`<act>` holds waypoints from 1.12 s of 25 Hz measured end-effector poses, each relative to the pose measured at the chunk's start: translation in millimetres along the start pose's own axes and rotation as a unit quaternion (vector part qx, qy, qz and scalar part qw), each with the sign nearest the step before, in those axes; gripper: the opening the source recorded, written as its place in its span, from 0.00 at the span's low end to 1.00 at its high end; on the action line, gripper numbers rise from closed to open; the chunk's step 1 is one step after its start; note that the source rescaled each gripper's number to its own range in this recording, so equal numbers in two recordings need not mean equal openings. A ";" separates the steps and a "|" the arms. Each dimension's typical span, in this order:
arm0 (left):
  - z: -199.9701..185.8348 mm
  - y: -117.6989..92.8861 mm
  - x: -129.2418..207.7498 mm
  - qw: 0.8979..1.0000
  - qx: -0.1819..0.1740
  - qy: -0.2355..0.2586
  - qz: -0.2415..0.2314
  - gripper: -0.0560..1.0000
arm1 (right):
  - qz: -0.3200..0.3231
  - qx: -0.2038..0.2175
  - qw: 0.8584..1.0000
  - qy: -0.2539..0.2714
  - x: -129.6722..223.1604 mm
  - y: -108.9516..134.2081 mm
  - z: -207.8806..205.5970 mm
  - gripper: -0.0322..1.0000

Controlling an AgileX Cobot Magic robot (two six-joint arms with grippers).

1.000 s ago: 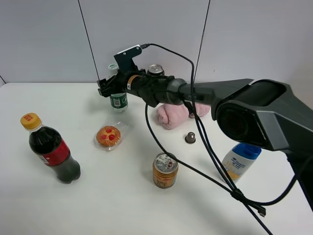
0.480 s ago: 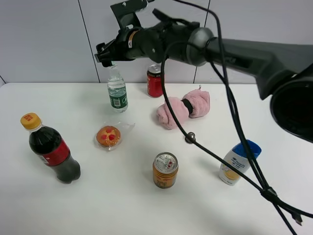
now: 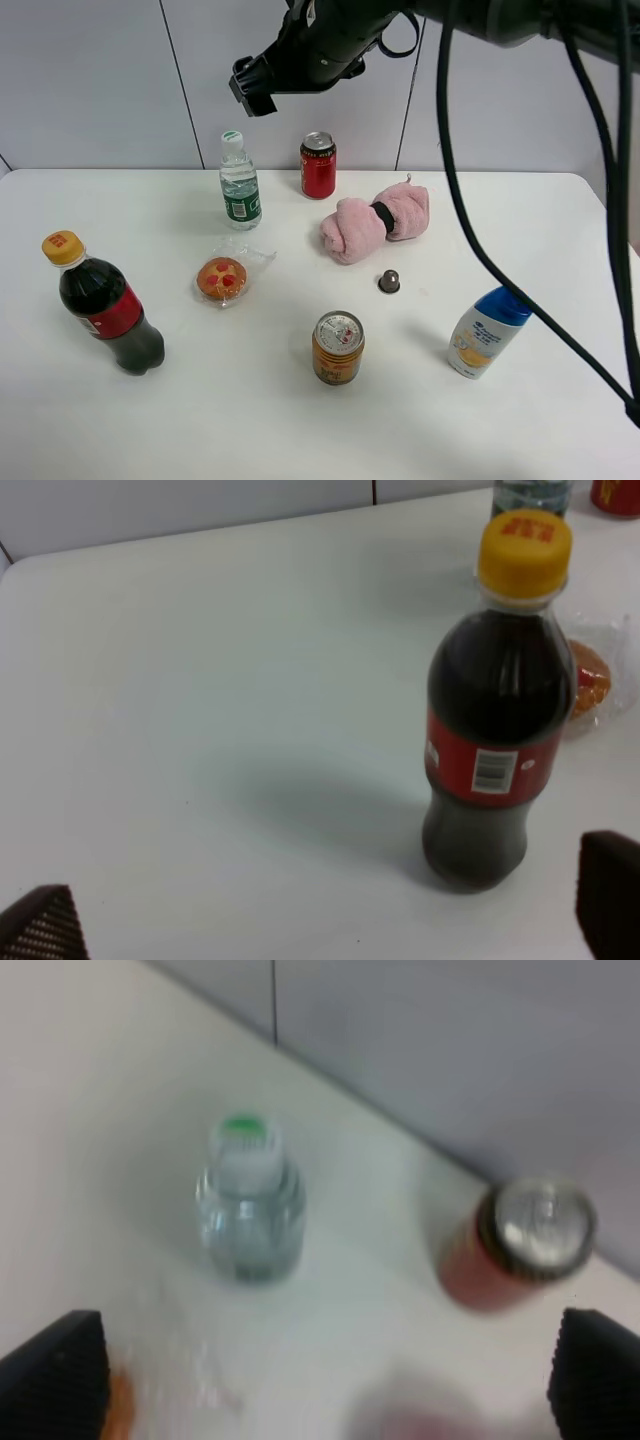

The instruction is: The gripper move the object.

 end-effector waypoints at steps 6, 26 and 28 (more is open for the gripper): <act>0.0 0.0 0.0 1.000 0.000 0.000 0.000 1.00 | -0.029 -0.049 0.996 0.069 18.8 13.3 -29.4 0.90; 0.0 0.0 0.0 1.000 0.000 0.000 0.000 1.00 | 0.124 0.077 0.980 0.137 63.5 -166.5 -88.4 0.90; 0.0 0.0 0.0 1.000 0.000 0.000 0.000 1.00 | 0.149 0.105 0.974 0.133 71.4 -193.8 -100.8 0.90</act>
Point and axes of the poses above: a point on each arm's last joint axis where the gripper is mounted, z pointing out along that axis toward the gripper, y along the wrist's bending axis when the last joint is at zero, x = y × z, the point moved 7 cm from there along z, pointing out along that axis toward the gripper, and after that the axes turned 2 degrees about z, right-handed, at the moved point
